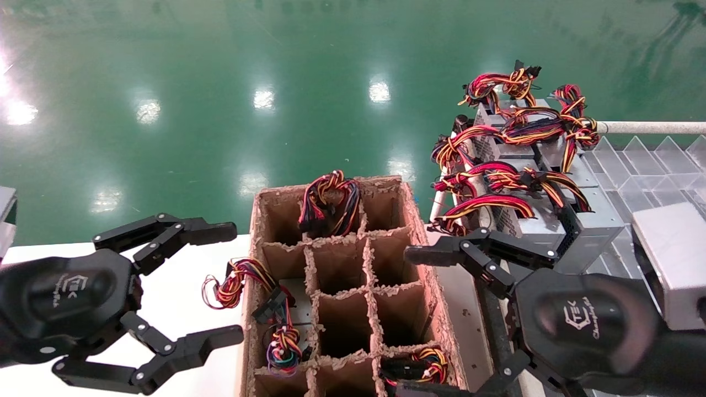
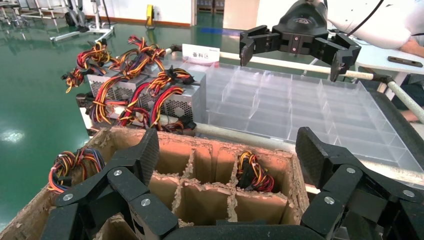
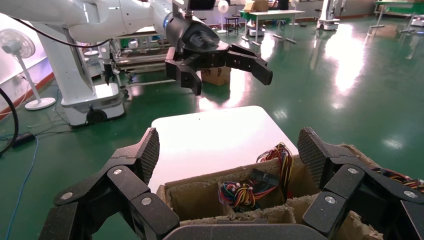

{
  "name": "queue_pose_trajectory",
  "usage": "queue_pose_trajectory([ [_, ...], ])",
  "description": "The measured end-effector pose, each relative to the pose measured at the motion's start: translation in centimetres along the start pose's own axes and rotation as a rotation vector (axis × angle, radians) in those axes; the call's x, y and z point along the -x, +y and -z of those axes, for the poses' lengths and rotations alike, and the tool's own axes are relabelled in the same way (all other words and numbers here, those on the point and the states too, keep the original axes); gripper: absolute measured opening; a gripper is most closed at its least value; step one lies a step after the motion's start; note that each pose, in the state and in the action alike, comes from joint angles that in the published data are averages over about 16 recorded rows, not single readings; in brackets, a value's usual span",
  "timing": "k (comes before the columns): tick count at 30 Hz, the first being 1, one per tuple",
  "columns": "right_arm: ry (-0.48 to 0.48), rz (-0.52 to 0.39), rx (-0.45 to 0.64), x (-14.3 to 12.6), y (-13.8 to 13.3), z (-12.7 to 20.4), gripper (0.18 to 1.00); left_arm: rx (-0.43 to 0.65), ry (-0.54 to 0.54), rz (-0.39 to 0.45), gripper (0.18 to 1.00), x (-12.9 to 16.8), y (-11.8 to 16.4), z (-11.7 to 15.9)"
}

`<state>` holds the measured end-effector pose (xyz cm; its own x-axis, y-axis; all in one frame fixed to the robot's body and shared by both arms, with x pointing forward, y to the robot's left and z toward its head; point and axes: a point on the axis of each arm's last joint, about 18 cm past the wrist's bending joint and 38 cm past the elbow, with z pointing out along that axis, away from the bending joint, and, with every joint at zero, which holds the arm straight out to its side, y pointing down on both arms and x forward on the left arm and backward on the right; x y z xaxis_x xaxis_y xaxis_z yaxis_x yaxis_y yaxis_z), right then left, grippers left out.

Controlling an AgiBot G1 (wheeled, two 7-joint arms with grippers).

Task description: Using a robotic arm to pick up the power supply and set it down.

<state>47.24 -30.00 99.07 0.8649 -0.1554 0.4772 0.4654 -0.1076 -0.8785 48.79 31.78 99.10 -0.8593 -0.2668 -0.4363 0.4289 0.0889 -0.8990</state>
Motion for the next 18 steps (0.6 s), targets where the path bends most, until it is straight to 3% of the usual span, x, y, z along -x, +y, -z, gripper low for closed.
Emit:
queue_pose_trajectory([
  [18,0.02,0.0,0.003,-0.31,0.02,0.13,1.0,0.0,0.0,0.0,1.001,0.0,0.0,0.0],
])
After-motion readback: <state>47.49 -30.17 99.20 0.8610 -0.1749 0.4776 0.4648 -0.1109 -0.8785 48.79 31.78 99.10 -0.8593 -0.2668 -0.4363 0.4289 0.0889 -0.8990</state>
